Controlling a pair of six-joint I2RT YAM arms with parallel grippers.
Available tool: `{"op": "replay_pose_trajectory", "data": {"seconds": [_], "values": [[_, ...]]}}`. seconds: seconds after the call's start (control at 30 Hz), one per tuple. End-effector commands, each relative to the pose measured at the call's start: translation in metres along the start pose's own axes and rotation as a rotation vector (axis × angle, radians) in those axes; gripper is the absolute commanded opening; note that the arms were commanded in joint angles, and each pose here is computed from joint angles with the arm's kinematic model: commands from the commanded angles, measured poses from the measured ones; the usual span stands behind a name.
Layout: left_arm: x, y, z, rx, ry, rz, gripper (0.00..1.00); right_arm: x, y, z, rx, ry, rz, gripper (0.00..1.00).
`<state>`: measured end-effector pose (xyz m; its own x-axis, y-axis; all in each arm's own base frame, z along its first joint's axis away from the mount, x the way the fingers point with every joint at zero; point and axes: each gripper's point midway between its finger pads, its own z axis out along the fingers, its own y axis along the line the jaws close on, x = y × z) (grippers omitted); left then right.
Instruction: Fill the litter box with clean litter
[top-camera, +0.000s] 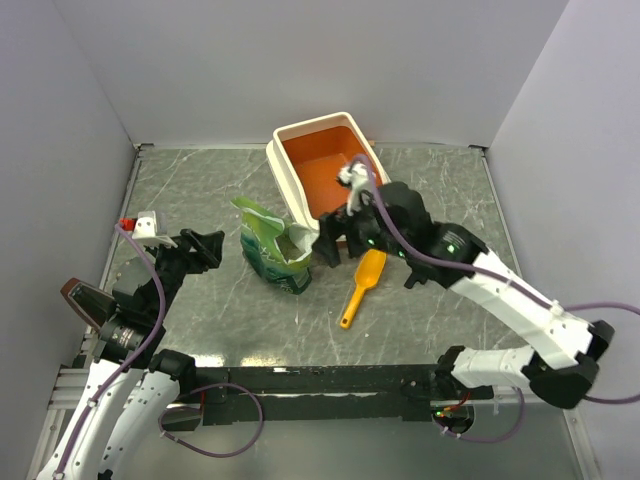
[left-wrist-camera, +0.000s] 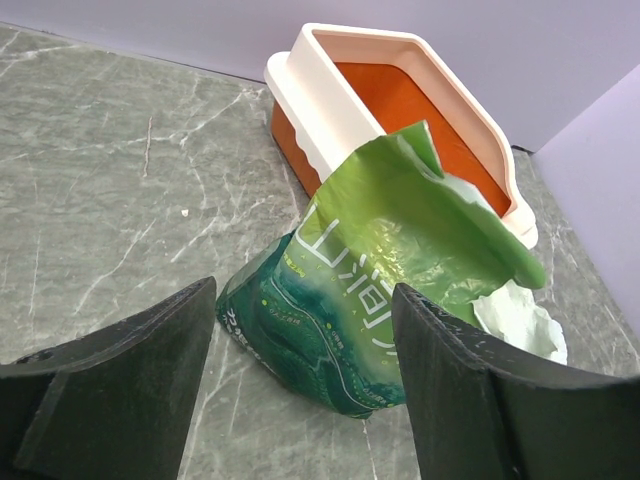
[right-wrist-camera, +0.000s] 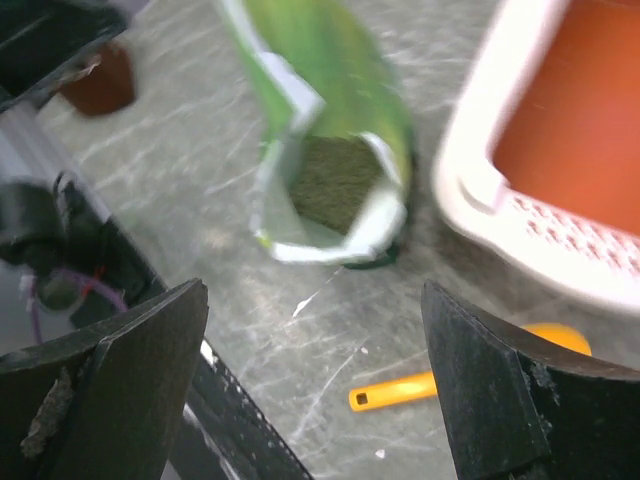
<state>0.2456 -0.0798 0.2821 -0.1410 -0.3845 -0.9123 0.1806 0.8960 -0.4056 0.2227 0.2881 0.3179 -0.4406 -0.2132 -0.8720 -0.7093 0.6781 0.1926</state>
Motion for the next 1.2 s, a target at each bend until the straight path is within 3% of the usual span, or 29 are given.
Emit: {"op": "replay_pose_trajectory", "data": {"seconds": [0.0, 0.17, 0.3, 0.5, 0.83, 0.93, 1.17], "values": [[-0.01, -0.002, -0.001, 0.001, -0.028, -0.005, 0.77, 0.061, -0.054, -0.003, 0.302, 0.057, 0.196, 0.9], [-0.013, 0.005, -0.001, -0.066, -0.011, -0.033, 0.83, 0.141, -0.07, 0.008, 0.394, 0.173, 0.349, 0.89], [-0.009, 0.005, 0.001, -0.072, 0.015, -0.035, 0.85, 0.178, -0.083, 0.013, 0.483, 0.189, 0.458, 0.9], [-0.007, 0.006, 0.0, -0.075, 0.021, -0.045, 0.94, 0.218, -0.095, 0.031, 0.61, 0.25, 0.586, 0.91], [-0.007, 0.002, -0.003, -0.047, 0.014, -0.053, 0.93, 0.253, -0.095, 0.068, 0.675, 0.331, 0.7, 0.9], [-0.007, 0.001, -0.003, -0.042, 0.012, -0.054, 0.93, 0.26, -0.096, 0.071, 0.689, 0.343, 0.707, 0.86], [-0.008, 0.001, -0.004, -0.041, 0.01, -0.053, 0.93, 0.277, -0.097, 0.075, 0.704, 0.396, 0.702, 0.67]]}}
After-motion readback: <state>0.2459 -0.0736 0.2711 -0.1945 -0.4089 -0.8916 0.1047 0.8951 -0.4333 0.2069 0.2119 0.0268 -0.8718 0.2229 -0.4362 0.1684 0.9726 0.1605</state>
